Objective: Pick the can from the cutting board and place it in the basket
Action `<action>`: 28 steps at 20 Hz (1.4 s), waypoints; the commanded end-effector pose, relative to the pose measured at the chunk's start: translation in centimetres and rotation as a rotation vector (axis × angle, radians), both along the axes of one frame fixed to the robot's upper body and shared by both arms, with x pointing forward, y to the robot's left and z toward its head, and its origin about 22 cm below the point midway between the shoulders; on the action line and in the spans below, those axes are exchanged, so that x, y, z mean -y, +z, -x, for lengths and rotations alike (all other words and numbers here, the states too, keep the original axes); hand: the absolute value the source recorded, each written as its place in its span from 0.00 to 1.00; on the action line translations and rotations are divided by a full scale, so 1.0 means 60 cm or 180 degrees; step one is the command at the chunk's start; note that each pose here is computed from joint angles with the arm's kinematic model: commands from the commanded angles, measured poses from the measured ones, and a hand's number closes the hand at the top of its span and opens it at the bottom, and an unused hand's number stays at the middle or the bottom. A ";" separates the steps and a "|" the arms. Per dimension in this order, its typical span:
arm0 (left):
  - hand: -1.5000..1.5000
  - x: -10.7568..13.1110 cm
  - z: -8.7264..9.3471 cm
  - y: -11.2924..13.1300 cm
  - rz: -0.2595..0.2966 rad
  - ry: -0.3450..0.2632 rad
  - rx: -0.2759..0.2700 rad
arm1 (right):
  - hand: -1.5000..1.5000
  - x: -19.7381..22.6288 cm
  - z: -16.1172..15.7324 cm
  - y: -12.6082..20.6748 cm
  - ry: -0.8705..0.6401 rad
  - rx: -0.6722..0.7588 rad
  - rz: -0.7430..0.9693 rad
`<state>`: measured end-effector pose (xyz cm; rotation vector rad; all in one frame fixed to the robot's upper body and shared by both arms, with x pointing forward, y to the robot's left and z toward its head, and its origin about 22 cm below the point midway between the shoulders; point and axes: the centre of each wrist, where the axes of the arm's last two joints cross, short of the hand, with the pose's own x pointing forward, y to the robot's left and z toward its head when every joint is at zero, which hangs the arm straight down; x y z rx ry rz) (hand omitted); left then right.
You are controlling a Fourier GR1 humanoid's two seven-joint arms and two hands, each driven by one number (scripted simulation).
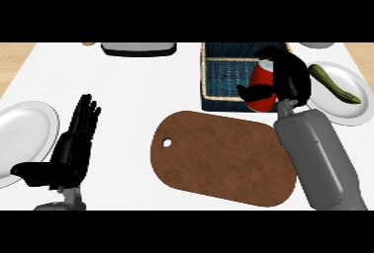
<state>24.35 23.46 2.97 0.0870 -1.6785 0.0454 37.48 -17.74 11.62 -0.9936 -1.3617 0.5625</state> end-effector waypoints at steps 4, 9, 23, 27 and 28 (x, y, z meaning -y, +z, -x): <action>0.50 0.014 0.007 0.022 0.0005 -0.0018 0.0036 | 0.00 0.025 -0.031 0.022 0.0121 0.0157 -0.0240; 0.50 0.008 -0.008 -0.008 0.0004 0.0049 -0.0002 | 0.00 0.022 -0.001 0.003 0.0074 0.0665 -0.0442; 0.50 -0.026 0.007 0.020 -0.0016 0.0095 -0.0010 | 0.00 0.118 0.063 0.093 -0.0699 0.1281 -0.0482; 0.50 0.018 0.010 0.012 0.0005 0.0064 -0.0058 | 0.00 0.170 0.101 0.140 -0.0740 0.1460 -0.0802; 0.50 -0.004 0.015 0.019 -0.0006 0.0038 -0.0038 | 0.00 0.189 0.092 0.158 -0.0704 0.1528 -0.0889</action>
